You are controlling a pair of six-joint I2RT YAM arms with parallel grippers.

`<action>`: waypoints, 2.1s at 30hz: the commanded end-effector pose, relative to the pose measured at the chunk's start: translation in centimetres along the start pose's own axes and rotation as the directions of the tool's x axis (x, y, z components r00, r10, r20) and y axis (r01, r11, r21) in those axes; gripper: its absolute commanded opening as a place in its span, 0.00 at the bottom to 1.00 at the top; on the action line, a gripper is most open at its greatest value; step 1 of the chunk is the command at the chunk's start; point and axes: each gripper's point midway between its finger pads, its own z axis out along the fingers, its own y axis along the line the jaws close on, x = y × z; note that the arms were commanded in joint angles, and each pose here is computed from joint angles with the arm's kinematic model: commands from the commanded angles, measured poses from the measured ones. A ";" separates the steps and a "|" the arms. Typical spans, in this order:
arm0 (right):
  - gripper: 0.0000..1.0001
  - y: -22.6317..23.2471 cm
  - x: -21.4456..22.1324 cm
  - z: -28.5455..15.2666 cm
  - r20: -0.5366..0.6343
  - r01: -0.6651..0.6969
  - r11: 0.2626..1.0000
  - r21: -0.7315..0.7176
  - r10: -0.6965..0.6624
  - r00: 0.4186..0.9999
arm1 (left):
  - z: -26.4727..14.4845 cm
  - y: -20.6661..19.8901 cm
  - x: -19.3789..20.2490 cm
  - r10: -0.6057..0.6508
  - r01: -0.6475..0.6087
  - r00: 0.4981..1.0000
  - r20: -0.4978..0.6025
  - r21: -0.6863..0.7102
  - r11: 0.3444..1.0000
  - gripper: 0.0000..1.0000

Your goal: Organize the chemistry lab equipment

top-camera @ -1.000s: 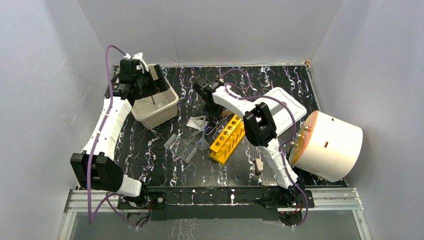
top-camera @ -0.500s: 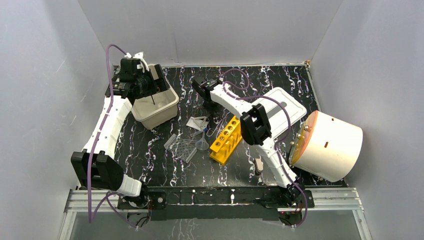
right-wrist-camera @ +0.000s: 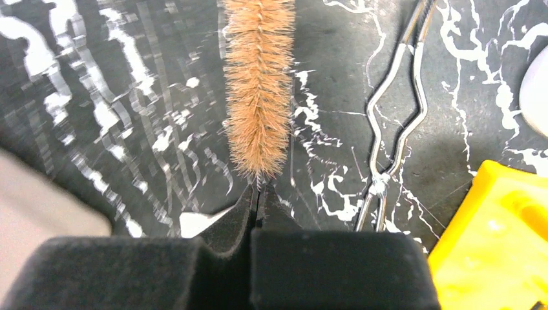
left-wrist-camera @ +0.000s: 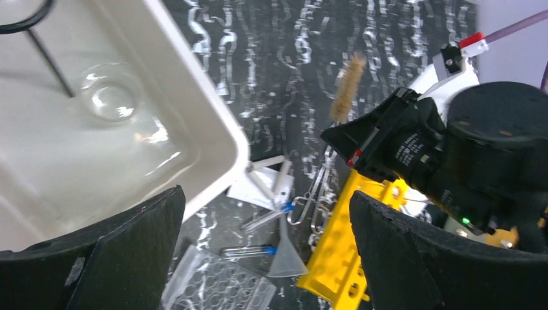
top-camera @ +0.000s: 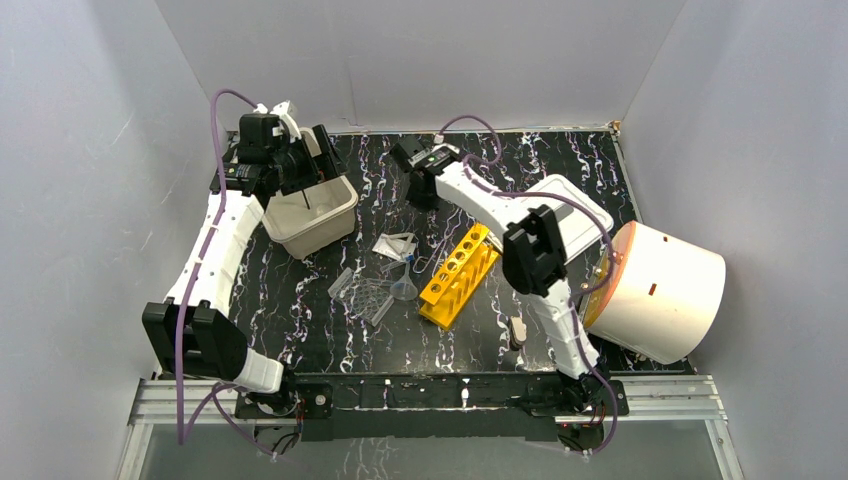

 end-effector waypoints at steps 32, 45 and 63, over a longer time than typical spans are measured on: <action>0.00 10.4 -7.2 -21.5 0.204 0.209 0.488 -0.848 -0.064 0.977 | 2.0 -12.5 4.3 -0.108 0.249 0.960 -0.259 0.607 0.755 0.17; 0.71 9.1 -8.5 -21.8 0.257 0.263 0.469 -0.843 -0.077 0.963 | 3.4 -7.8 2.3 -0.080 0.111 0.991 -0.108 0.325 0.939 0.00; 0.72 8.3 -7.3 -21.6 0.255 0.281 0.438 -0.854 -0.119 0.960 | -0.3 12.7 2.0 -0.188 0.161 0.982 0.005 -0.533 0.830 0.00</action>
